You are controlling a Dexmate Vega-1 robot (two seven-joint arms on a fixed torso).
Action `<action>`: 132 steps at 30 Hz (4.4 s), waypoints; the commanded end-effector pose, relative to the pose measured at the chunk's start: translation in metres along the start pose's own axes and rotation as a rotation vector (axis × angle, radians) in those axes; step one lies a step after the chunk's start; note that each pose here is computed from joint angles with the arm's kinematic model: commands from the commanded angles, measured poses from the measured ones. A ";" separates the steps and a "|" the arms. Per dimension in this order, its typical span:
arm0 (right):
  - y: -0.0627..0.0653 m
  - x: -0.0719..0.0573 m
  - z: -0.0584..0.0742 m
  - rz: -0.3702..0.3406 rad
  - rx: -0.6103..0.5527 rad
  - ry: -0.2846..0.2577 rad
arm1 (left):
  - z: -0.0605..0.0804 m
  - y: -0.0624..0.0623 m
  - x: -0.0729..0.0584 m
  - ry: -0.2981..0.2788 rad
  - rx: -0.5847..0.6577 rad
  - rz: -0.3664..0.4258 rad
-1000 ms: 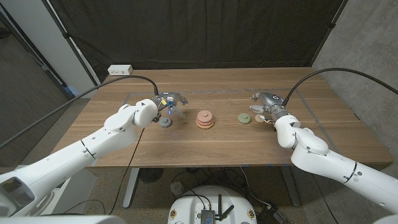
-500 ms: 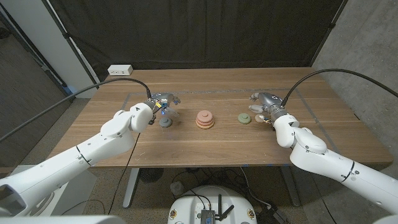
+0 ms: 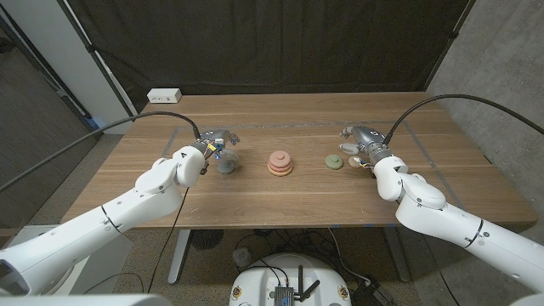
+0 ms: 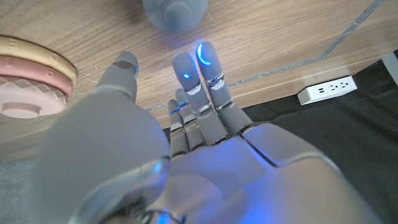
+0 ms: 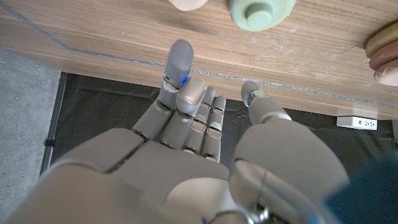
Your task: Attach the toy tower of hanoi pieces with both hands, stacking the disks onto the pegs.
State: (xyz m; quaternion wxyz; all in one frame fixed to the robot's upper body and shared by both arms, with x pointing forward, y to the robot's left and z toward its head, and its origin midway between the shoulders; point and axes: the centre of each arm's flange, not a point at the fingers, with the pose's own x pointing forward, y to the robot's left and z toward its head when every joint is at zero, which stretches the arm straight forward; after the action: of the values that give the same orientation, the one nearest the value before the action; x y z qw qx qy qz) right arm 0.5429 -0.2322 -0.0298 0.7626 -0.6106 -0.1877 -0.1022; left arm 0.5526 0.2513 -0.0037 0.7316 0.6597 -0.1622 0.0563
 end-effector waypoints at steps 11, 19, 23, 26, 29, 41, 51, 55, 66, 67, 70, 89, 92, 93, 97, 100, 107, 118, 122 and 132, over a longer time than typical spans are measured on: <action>-0.002 -0.007 0.002 0.002 -0.008 -0.004 | -0.008 -0.006 -0.007 0.050 -0.034 0.026; -0.002 -0.010 0.008 0.017 -0.016 -0.004 | -0.009 -0.005 -0.008 0.048 -0.041 0.035; -0.001 -0.010 0.012 0.035 -0.037 -0.005 | -0.010 -0.006 -0.008 0.049 -0.046 0.039; 0.000 -0.009 0.017 0.043 -0.055 -0.007 | -0.011 -0.005 -0.008 0.049 -0.043 0.040; 0.001 -0.008 0.021 0.060 -0.060 -0.011 | -0.011 -0.003 -0.008 0.048 -0.040 0.046; 0.009 -0.005 0.033 0.123 -0.102 -0.012 | -0.011 0.001 -0.005 0.042 -0.045 0.053; 0.009 -0.001 0.038 0.168 -0.147 0.013 | -0.011 0.004 -0.004 0.036 -0.040 0.064; 0.008 0.001 0.040 0.194 -0.165 0.032 | -0.011 0.004 -0.004 0.034 -0.040 0.063; 0.008 0.004 0.043 0.219 -0.190 0.060 | -0.012 -0.001 -0.006 0.035 -0.042 0.048; 0.008 0.004 0.044 0.221 -0.192 0.063 | -0.012 -0.001 -0.006 0.035 -0.043 0.048; 0.008 0.005 0.045 0.236 -0.206 0.074 | -0.011 -0.001 -0.006 0.034 -0.042 0.047; 0.013 0.007 0.050 0.287 -0.271 0.118 | -0.010 -0.004 -0.011 0.031 -0.050 0.049; 0.015 0.009 0.050 0.296 -0.276 0.124 | -0.010 -0.004 -0.012 0.030 -0.052 0.049; 0.015 0.009 0.050 0.299 -0.276 0.123 | -0.010 -0.004 -0.012 0.031 -0.054 0.048; 0.017 0.010 0.050 0.308 -0.279 0.130 | -0.010 -0.005 -0.012 0.029 -0.054 0.049; 0.019 0.011 0.050 0.309 -0.278 0.132 | -0.010 -0.005 -0.012 0.027 -0.055 0.049; 0.023 0.012 0.051 0.318 -0.288 0.142 | -0.010 -0.005 -0.013 0.026 -0.056 0.048; 0.031 0.012 0.050 0.316 -0.315 0.160 | -0.010 -0.005 -0.016 0.028 -0.060 0.052; 0.034 0.013 0.049 0.318 -0.321 0.164 | -0.010 -0.005 -0.016 0.025 -0.063 0.052; 0.040 0.016 0.047 0.333 -0.330 0.168 | -0.009 -0.006 -0.016 0.025 -0.067 0.052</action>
State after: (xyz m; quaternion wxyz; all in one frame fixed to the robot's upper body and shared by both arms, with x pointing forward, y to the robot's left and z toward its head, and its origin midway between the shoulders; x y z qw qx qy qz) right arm 0.5599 -0.1755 -0.0459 0.6766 -0.7343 -0.0080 -0.0552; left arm 0.5412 0.2625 -0.0145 0.7522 0.6315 -0.1712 0.0785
